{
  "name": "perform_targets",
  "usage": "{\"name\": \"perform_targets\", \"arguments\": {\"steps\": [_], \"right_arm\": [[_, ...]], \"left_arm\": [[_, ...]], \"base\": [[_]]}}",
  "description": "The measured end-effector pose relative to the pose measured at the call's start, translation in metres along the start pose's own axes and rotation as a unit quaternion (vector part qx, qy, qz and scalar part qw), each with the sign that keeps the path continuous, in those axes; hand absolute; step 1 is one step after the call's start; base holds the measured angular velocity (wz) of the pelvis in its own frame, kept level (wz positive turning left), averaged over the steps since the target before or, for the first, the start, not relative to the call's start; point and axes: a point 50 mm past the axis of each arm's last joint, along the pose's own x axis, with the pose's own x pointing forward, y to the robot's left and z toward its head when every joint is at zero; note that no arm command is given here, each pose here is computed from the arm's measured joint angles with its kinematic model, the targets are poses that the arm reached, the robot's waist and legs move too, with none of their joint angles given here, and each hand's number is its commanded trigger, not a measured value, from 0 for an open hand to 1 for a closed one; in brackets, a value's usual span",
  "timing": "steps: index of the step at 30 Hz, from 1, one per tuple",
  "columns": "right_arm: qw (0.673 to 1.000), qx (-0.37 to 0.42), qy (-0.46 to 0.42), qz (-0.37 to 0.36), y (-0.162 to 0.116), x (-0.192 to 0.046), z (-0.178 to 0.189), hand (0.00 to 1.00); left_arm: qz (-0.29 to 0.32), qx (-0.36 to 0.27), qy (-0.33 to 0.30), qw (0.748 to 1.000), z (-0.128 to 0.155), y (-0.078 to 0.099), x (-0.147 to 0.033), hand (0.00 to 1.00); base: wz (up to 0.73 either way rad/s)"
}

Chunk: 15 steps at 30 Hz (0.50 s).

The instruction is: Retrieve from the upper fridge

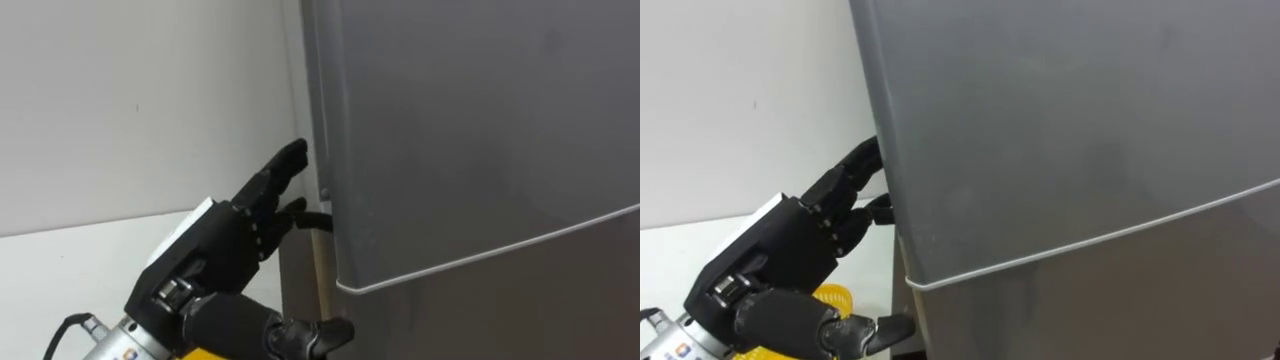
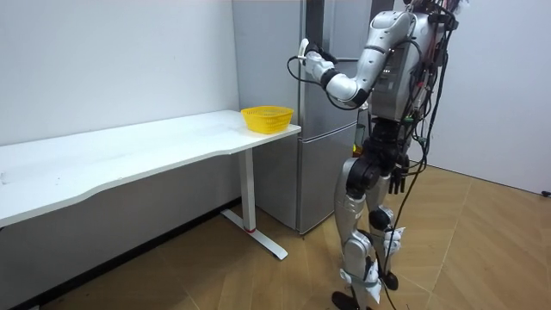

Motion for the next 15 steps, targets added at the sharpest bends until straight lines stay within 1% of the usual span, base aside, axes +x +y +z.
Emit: {"name": "perform_targets", "arguments": {"steps": [11, 15], "right_arm": [[1.0, -0.001, -0.005, -0.008, -0.0016, -0.0003, 0.0021, 0.0], [1.0, 0.003, -0.006, -0.011, -0.0019, -0.0003, 0.0019, 0.0]], "left_arm": [[-0.016, -0.026, -0.005, 1.0, 0.0001, -0.0033, 0.0013, 0.0], [-0.033, -0.031, -0.017, 0.999, 0.0037, -0.0074, 0.0086, 0.0]], "base": [[0.0], [0.0]]}}
